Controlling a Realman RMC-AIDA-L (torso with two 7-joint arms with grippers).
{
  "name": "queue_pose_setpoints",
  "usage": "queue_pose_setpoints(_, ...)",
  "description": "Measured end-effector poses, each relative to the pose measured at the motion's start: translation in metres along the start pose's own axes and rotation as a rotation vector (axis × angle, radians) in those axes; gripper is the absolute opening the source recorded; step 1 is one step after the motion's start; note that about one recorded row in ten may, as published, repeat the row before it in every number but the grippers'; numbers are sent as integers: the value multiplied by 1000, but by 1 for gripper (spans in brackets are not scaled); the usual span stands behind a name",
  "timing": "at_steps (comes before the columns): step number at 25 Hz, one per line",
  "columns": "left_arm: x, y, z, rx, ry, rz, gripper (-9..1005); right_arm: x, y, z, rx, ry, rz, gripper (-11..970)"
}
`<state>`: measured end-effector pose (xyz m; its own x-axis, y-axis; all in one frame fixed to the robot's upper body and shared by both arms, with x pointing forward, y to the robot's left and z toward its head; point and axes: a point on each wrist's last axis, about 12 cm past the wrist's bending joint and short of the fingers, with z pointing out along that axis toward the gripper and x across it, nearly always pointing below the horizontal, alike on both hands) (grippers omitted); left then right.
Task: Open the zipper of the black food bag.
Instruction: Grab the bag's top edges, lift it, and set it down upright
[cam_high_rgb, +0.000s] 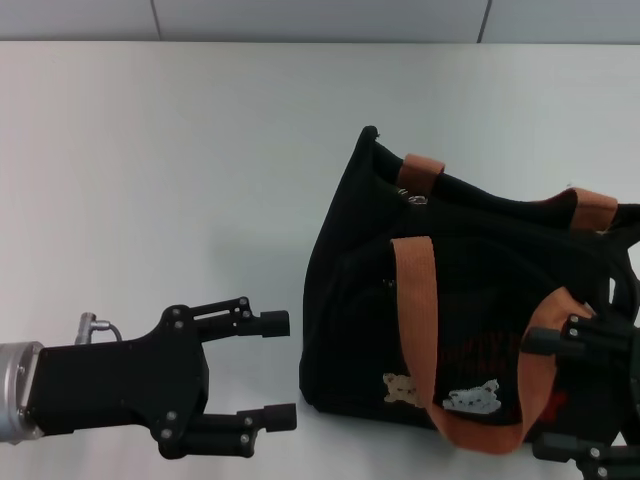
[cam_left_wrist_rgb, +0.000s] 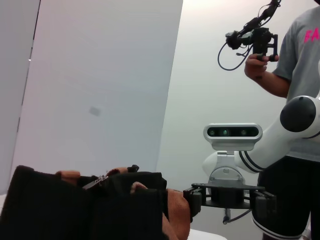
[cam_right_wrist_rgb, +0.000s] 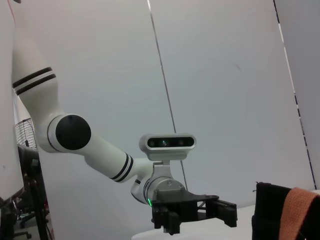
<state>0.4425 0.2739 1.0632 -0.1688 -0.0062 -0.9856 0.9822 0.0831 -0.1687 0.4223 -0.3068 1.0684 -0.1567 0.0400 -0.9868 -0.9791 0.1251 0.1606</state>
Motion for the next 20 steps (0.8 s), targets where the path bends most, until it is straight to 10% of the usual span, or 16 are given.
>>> queue_pose_setpoints(20, 13, 7, 1, -199, -77, 9, 746, -1, 1, -5, 49, -32, -12, 827)
